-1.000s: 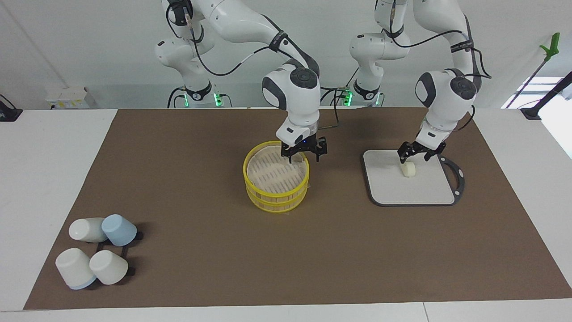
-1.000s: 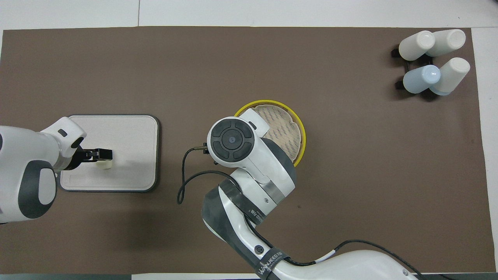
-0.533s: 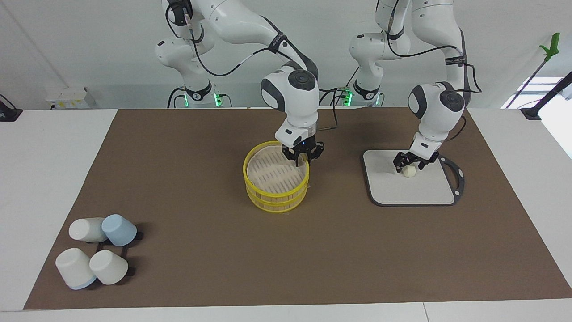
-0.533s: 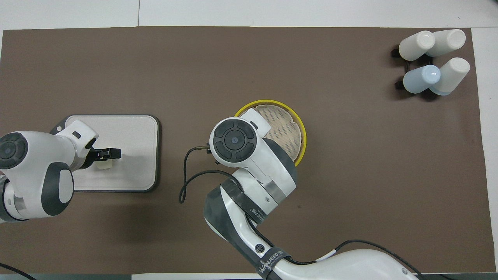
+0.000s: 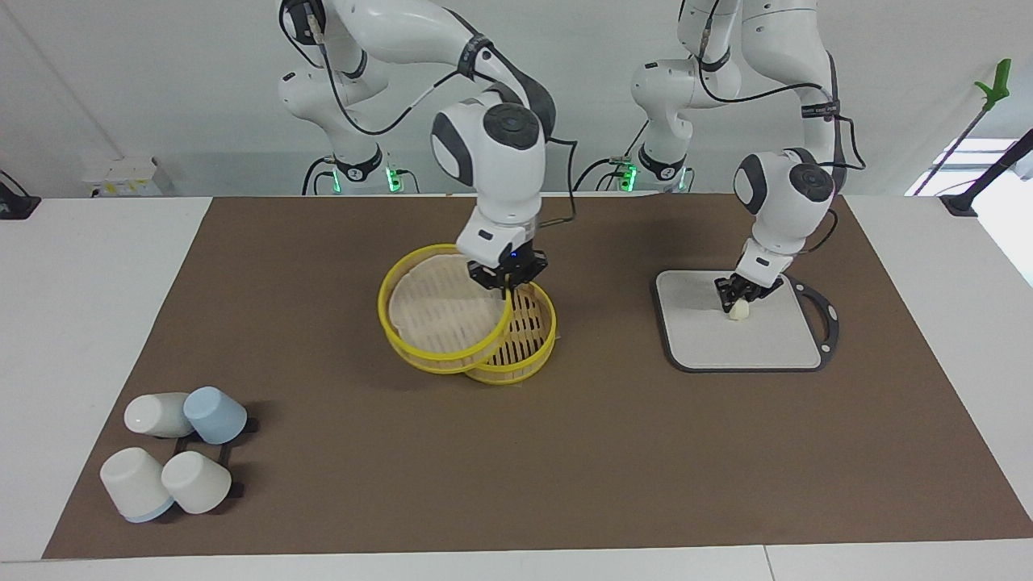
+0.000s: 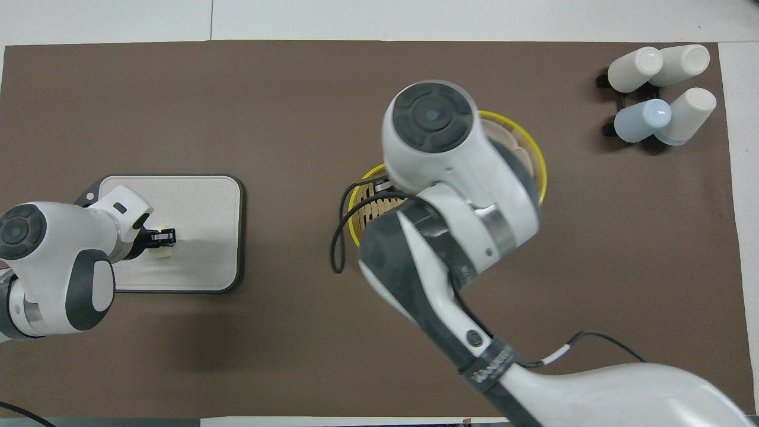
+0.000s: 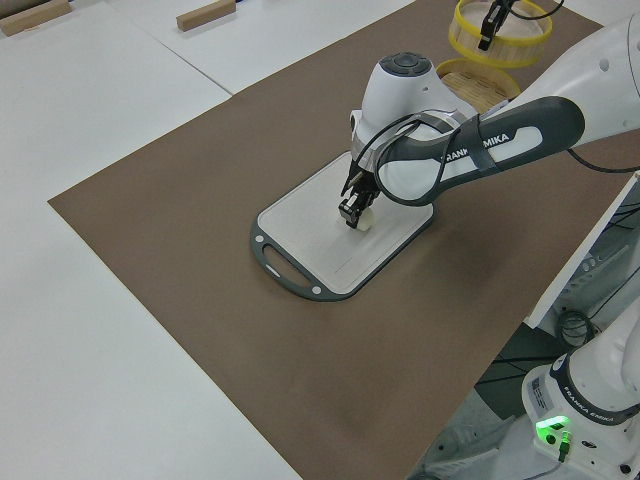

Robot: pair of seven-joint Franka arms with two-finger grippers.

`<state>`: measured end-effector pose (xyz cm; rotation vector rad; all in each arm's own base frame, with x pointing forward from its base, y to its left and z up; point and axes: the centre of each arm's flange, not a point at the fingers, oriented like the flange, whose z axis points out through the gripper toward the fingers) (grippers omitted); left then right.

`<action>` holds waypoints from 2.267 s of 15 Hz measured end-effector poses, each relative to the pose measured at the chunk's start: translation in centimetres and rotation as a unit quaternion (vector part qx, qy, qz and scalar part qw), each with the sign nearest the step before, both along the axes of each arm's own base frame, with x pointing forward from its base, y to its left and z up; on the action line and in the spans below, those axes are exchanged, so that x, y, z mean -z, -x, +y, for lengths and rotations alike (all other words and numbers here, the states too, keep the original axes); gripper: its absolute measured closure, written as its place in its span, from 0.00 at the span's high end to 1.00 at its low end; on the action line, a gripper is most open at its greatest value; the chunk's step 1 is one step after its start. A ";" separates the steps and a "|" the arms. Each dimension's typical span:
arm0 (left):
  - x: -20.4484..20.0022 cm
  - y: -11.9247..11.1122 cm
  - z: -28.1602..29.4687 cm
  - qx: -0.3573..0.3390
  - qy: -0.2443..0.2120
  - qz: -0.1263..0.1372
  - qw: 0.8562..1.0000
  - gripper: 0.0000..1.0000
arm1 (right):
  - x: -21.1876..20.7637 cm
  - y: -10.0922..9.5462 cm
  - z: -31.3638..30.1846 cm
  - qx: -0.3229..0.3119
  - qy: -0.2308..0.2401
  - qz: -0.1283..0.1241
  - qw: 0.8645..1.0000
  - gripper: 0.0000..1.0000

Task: Place bun in steamer
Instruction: 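Lift the lid with the right gripper while the left gripper lifts the bun, then carry the white bun with the left gripper over the open steamer, then lower the bun into the steamer and open the left gripper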

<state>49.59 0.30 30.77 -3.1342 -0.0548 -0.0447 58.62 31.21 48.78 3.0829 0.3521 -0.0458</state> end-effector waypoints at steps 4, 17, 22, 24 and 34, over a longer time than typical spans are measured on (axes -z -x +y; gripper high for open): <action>-5.6 -3.2 -2.4 -0.034 0.028 0.030 0.999 0.33 | -4.7 -0.8 -16.3 -0.075 0.014 0.088 0.993 0.09; -10.6 2.6 -45.1 -0.122 0.106 -0.029 0.986 0.33 | -1.6 -3.1 -30.6 -0.394 0.086 0.076 0.912 0.09; -2.2 3.6 -46.7 -0.112 0.087 -0.022 0.990 0.34 | -0.9 -2.6 -32.0 -0.390 0.085 0.079 0.914 0.09; -1.7 3.4 -46.7 -0.115 0.087 -0.023 0.989 0.41 | -0.9 -2.6 -32.1 -0.390 0.085 0.078 0.914 0.09; -14.1 1.0 -38.2 -0.159 0.060 0.011 0.985 1.00 | -0.9 -2.5 -30.8 -0.336 0.067 0.059 0.937 0.09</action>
